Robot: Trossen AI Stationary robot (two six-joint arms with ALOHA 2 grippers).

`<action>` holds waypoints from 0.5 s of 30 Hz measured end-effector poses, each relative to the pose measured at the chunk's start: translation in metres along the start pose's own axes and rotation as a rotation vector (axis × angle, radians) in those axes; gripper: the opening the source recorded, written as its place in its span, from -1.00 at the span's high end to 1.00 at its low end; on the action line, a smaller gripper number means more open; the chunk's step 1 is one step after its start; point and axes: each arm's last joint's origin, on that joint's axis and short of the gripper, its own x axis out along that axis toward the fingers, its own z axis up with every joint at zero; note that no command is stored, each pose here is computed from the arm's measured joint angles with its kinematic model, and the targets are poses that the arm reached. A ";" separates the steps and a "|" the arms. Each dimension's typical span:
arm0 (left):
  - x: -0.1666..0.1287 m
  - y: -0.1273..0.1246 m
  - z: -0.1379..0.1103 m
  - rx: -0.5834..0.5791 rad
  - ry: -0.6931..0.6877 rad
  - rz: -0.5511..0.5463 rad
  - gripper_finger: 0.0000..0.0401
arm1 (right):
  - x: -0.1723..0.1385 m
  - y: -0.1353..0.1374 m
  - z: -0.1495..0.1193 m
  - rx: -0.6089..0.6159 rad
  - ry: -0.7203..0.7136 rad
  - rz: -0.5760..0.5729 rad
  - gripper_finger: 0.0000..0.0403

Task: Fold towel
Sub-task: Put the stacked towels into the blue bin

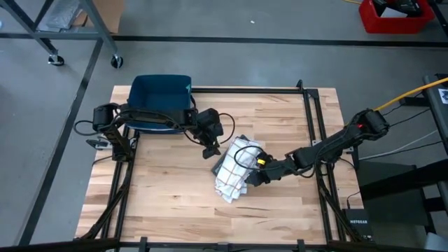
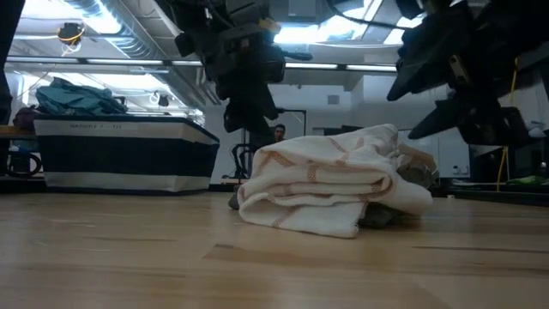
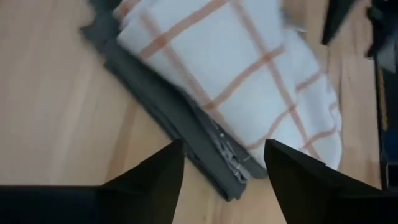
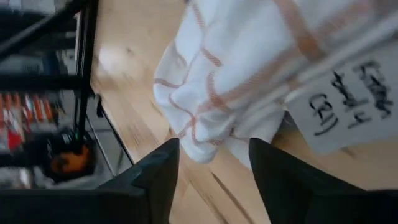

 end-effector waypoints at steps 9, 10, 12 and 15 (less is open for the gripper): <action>0.029 0.017 -0.008 -0.266 0.076 0.030 -0.07 | 0.000 -0.002 -0.001 0.070 0.015 -0.020 0.03; 0.033 0.019 -0.009 -0.284 0.080 0.032 -0.07 | 0.000 -0.004 -0.001 0.068 0.016 -0.041 0.05; 0.038 0.021 -0.009 -0.299 0.076 0.031 -0.07 | 0.000 -0.008 -0.001 0.063 0.021 -0.079 0.08; 0.041 0.022 -0.009 -0.297 0.074 0.027 -0.07 | -0.001 -0.013 -0.002 0.057 0.049 -0.135 0.12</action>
